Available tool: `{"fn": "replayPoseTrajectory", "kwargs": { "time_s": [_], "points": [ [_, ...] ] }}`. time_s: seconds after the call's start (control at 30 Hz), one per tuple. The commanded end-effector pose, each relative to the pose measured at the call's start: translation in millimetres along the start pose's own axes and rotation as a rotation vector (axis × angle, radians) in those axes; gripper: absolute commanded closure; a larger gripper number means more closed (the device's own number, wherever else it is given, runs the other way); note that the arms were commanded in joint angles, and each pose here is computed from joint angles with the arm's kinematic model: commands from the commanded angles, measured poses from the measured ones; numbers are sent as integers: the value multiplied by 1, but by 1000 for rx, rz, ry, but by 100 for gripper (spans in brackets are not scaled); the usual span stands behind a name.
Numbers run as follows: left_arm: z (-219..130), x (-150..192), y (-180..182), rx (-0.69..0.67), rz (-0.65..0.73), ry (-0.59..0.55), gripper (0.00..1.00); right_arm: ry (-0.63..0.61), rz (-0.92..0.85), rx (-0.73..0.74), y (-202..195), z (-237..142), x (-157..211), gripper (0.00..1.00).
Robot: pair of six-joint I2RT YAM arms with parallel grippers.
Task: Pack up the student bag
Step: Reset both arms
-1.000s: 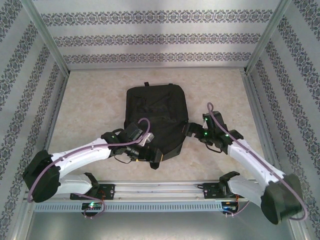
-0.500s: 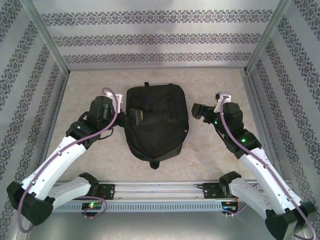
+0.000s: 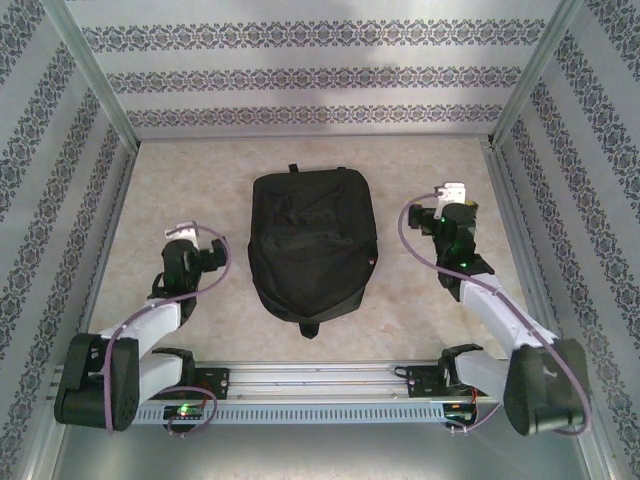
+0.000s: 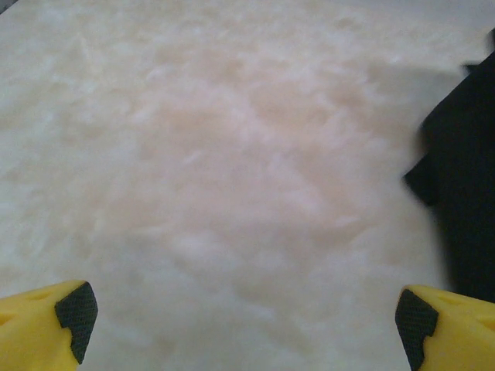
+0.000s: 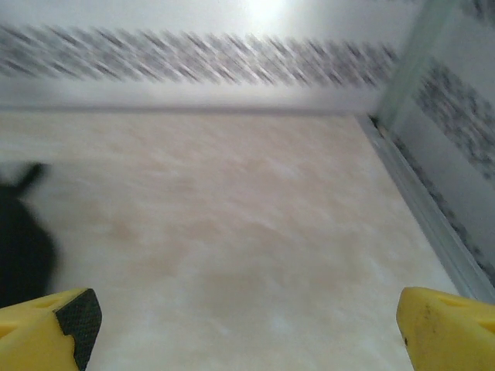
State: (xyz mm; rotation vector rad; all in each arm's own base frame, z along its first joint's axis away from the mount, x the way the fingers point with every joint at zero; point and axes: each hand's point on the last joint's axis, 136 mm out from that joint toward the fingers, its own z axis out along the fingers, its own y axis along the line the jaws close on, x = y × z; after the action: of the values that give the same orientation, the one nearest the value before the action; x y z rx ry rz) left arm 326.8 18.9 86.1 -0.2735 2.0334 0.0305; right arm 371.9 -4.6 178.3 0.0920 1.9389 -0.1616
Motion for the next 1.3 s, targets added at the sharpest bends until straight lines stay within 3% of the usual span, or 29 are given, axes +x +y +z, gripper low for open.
{"fn": "replayPoseTrajectory", "kwargs": {
  "time_s": [0.0,0.13,0.27,0.33,0.43,0.53,0.63,0.97,1.27],
  "points": [
    [-2,-60,7,-33,38,-255,0,26,57,48,-19,16,20,2],
    [12,-50,8,-24,50,-247,0,23,106,31,-16,23,38,2],
    [33,-31,11,13,30,-277,0,-105,80,-38,-6,25,37,2],
    [29,-37,9,37,31,-328,0,-144,93,-78,-5,21,53,2],
    [48,-32,0,63,61,-199,0,-246,111,-116,-1,21,60,2],
    [52,-33,-4,80,77,-184,0,-130,18,-189,20,27,64,2],
    [55,-34,-7,84,89,-173,0,-170,-3,-213,29,27,62,2],
    [58,-33,-8,74,99,-160,0,-60,12,-158,21,43,70,2],
    [58,-33,-9,75,99,-162,0,-79,57,-128,11,49,58,2]
  ]
}}
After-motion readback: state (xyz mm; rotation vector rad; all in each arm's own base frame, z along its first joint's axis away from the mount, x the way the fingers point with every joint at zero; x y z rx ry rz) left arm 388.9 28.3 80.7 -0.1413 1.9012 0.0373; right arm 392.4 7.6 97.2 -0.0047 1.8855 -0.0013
